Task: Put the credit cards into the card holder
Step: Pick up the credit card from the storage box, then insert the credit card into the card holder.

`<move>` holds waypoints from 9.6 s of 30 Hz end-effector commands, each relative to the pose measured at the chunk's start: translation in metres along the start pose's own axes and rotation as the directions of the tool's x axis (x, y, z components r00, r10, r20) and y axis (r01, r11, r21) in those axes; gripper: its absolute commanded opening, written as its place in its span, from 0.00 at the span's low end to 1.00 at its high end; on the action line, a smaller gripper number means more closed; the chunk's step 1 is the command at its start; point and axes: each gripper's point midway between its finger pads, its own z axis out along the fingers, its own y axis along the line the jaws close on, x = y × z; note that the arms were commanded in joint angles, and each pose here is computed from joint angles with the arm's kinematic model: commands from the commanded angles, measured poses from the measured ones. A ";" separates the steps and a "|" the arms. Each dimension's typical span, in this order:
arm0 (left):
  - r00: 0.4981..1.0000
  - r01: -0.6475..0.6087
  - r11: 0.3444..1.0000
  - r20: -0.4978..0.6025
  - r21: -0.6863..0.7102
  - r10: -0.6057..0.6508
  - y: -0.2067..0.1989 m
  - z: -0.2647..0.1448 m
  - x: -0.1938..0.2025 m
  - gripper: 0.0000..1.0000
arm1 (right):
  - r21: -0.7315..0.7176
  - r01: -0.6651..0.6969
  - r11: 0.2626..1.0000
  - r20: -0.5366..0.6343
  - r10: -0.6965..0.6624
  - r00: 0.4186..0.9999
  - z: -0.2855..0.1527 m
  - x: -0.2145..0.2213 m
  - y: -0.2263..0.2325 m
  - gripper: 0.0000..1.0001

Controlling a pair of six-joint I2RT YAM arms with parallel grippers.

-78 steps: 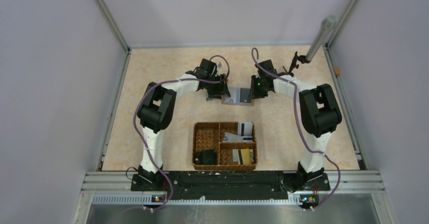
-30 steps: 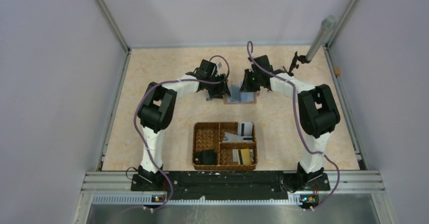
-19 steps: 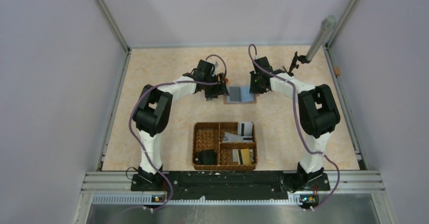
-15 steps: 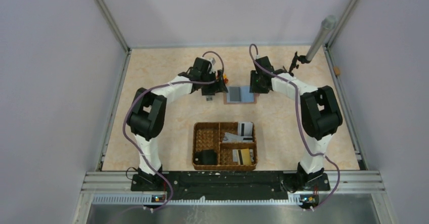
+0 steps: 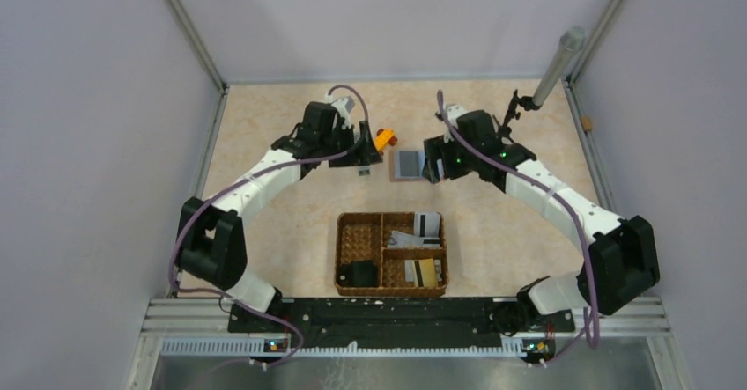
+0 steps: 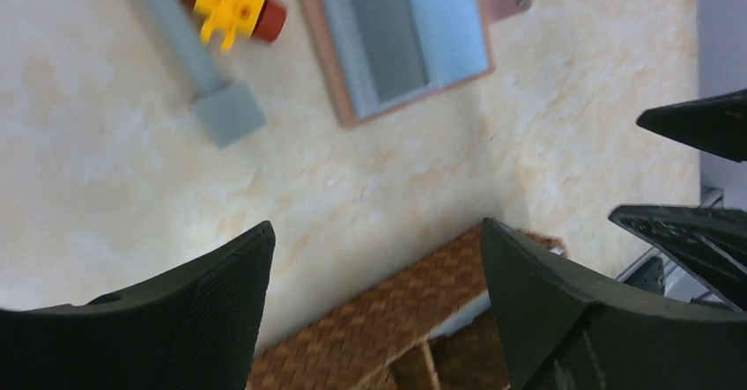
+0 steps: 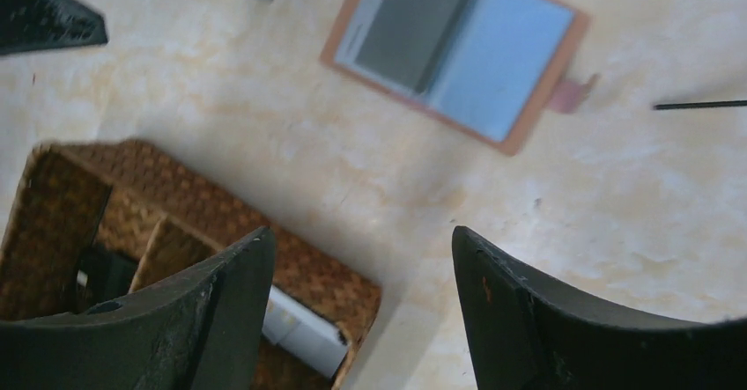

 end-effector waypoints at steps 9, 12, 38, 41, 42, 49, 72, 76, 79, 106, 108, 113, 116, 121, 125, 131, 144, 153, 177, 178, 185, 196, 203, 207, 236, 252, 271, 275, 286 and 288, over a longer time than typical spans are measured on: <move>0.975 0.042 0.991 -0.210 -0.126 -0.068 0.033 -0.091 0.113 0.91 | -0.157 0.222 0.962 -0.192 -0.250 0.949 -0.023 0.094 0.052 0.73; 0.973 0.041 0.994 -0.224 -0.099 -0.062 0.028 -0.105 0.124 0.92 | -0.155 0.249 0.956 -0.205 -0.277 0.939 -0.021 0.101 0.054 0.73; 0.930 0.091 0.981 -0.337 -0.173 -0.146 0.050 -0.093 0.187 0.77 | 0.149 0.453 0.879 -0.219 -0.417 0.882 -0.005 0.084 0.025 0.64; 0.928 0.091 0.981 -0.342 -0.174 -0.147 0.050 -0.092 0.189 0.77 | 0.135 0.450 0.883 -0.200 -0.421 0.885 -0.010 0.078 0.030 0.60; 0.928 0.091 0.981 -0.342 -0.173 -0.146 0.050 -0.093 0.189 0.77 | 0.130 0.450 0.884 -0.200 -0.421 0.885 -0.011 0.077 0.031 0.59; 0.930 0.084 0.981 -0.339 -0.176 -0.141 0.050 -0.094 0.187 0.77 | 0.067 0.446 0.893 -0.191 -0.427 0.884 -0.009 0.081 0.041 0.41; 0.968 -0.039 0.992 -0.250 -0.121 0.007 0.029 -0.112 0.138 0.78 | -0.151 0.473 0.868 -0.176 -0.494 0.851 -0.051 0.065 0.083 0.00; 0.984 -0.092 0.995 -0.159 -0.037 0.085 0.010 -0.116 0.115 0.79 | -0.177 0.468 0.866 -0.124 -0.491 0.862 -0.063 0.051 0.094 0.00; 0.987 -0.142 0.988 -0.064 0.066 0.146 -0.014 -0.120 0.092 0.80 | -0.233 0.456 0.859 -0.060 -0.481 0.875 -0.074 0.034 0.107 0.00; 0.947 -0.225 0.707 -0.022 0.670 0.321 -0.138 -0.125 0.116 0.00 | -0.674 0.198 0.712 0.085 -0.192 0.978 -0.093 -0.007 0.148 0.50; 0.963 -0.219 0.711 0.029 0.668 0.270 -0.141 -0.122 0.108 0.00 | -0.681 0.138 0.719 0.108 -0.088 0.990 -0.094 -0.016 0.142 0.63; 0.980 -0.187 0.741 0.176 0.645 0.095 -0.146 -0.117 0.076 0.00 | -0.730 0.094 0.676 0.187 0.065 0.980 -0.102 -0.024 0.144 0.68; 0.970 -0.188 0.733 0.240 0.654 0.035 -0.150 -0.120 0.063 0.00 | -0.767 0.074 0.638 0.202 0.130 0.971 -0.107 -0.025 0.149 0.66; 0.966 -0.177 0.704 0.257 0.688 -0.009 -0.156 -0.122 0.058 0.00 | -0.792 0.036 0.610 0.183 0.180 0.966 -0.103 -0.024 0.151 0.59; 0.973 -0.153 0.703 0.229 0.694 -0.015 -0.155 -0.115 0.061 0.00 | -0.794 0.032 0.607 0.193 0.202 0.960 -0.100 -0.031 0.152 0.21; 0.971 -0.159 0.804 0.237 0.572 0.023 -0.141 -0.093 0.043 0.60 | -0.649 -0.015 0.760 0.255 0.236 0.938 -0.072 -0.061 0.119 0.00; 0.990 0.116 0.972 0.050 0.202 -0.129 -0.048 0.021 -0.024 0.82 | -0.271 -0.203 0.941 0.191 0.260 0.947 0.045 -0.086 -0.006 0.00; 0.987 0.147 0.987 -0.071 0.068 -0.143 -0.012 0.091 -0.023 0.73 | -0.258 -0.275 0.926 0.086 0.305 0.948 0.104 -0.070 -0.048 0.00; 0.970 0.167 0.986 -0.175 -0.024 -0.169 0.022 0.130 0.009 0.60 | -0.246 -0.330 0.911 -0.030 0.333 0.942 0.154 -0.033 -0.069 0.00; 0.969 0.169 0.985 -0.178 -0.026 -0.171 0.023 0.131 0.010 0.60 | -0.247 -0.333 0.910 -0.036 0.335 0.941 0.155 -0.031 -0.069 0.00; 0.960 0.178 0.983 -0.212 -0.046 -0.183 0.031 0.136 0.026 0.56 | -0.246 -0.371 0.896 -0.077 0.363 0.928 0.159 -0.018 -0.068 0.00; 0.954 0.169 0.980 -0.235 -0.100 -0.189 0.047 0.139 0.042 0.40 | -0.251 -0.456 0.854 -0.123 0.439 0.890 0.164 -0.006 -0.065 0.00; 0.950 0.163 0.978 -0.246 -0.127 -0.191 0.055 0.142 0.050 0.30 | -0.271 -0.474 0.838 -0.135 0.454 0.881 0.165 -0.001 -0.060 0.00; 0.949 0.162 0.977 -0.250 -0.140 -0.194 0.059 0.143 0.053 0.26 | -0.270 -0.488 0.830 -0.149 0.465 0.873 0.165 0.004 -0.059 0.00; 0.944 0.169 0.974 -0.260 -0.153 -0.205 0.063 0.144 0.060 0.20 | -0.280 -0.557 0.782 -0.278 0.489 0.827 0.171 0.048 -0.038 0.00; 0.943 0.171 0.973 -0.260 -0.156 -0.207 0.065 0.144 0.061 0.19 | -0.166 -0.574 0.802 -0.343 0.499 0.796 0.160 0.075 -0.039 0.00; 0.945 0.171 0.977 -0.258 -0.125 -0.199 0.060 0.145 0.059 0.19 | -0.167 -0.561 0.811 -0.391 0.468 0.793 0.176 0.076 -0.028 0.00; 0.946 0.170 0.978 -0.257 -0.123 -0.197 0.059 0.145 0.057 0.19 | -0.160 -0.562 0.811 -0.398 0.468 0.789 0.180 0.077 -0.028 0.00; 0.951 0.168 0.977 -0.237 -0.132 -0.196 0.063 0.140 0.052 0.18 | -0.149 -0.492 0.858 -0.353 0.418 0.837 0.176 0.047 -0.031 0.24; 0.951 0.170 0.976 -0.238 -0.133 -0.198 0.064 0.140 0.053 0.17 | -0.144 -0.468 0.872 -0.338 0.401 0.852 0.171 0.038 -0.032 0.29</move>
